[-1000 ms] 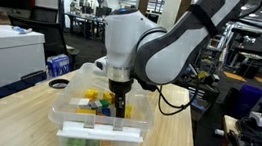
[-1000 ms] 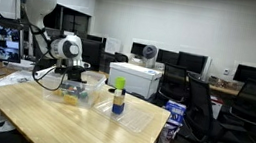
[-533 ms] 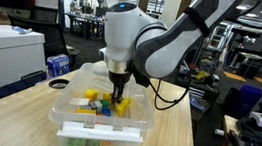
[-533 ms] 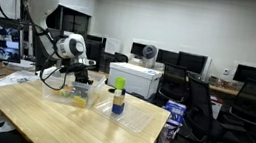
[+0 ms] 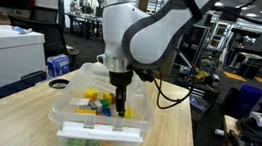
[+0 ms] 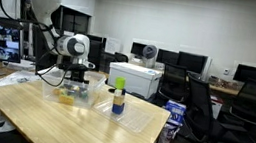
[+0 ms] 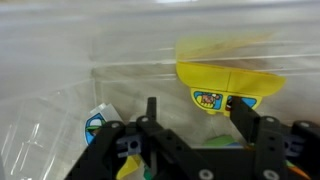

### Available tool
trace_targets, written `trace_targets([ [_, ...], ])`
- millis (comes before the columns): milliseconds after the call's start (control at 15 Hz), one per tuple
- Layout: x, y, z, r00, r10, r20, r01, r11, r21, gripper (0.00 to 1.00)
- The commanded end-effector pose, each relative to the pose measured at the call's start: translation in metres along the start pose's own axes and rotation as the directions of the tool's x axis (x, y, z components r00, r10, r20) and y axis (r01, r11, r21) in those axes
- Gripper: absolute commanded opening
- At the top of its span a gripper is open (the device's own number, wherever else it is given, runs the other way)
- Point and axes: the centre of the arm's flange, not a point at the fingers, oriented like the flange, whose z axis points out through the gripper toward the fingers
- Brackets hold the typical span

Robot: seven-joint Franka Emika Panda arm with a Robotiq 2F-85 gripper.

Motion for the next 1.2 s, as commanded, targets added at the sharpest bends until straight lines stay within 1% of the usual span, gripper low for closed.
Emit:
trace_targets([
  [0, -0.002, 0.006, 0.0, 1.0, -0.013, -0.003, 0.013, 1.0, -0.004, 1.0],
  [133, -0.002, 0.008, -0.004, 0.999, 0.016, -0.046, -0.016, 1.0, 0.0, 1.0],
  [333, 0.005, 0.014, -0.008, 0.989, 0.086, -0.117, -0.089, 0.996, -0.019, 1.0],
  [400, 0.007, 0.016, -0.009, 0.988, 0.112, -0.103, -0.114, 0.993, -0.016, 1.0],
  [533, 0.008, 0.02, -0.01, 0.989, 0.141, -0.04, -0.14, 0.99, 0.028, 1.0],
  [800, 0.008, 0.017, -0.015, 0.981, 0.19, 0.041, -0.194, 0.969, 0.151, 1.0],
  [1067, 0.008, 0.014, -0.017, 0.974, 0.207, 0.094, -0.223, 0.951, 0.212, 1.0],
  [1133, 0.007, 0.013, -0.015, 0.972, 0.203, 0.12, -0.224, 0.954, 0.201, 1.0],
])
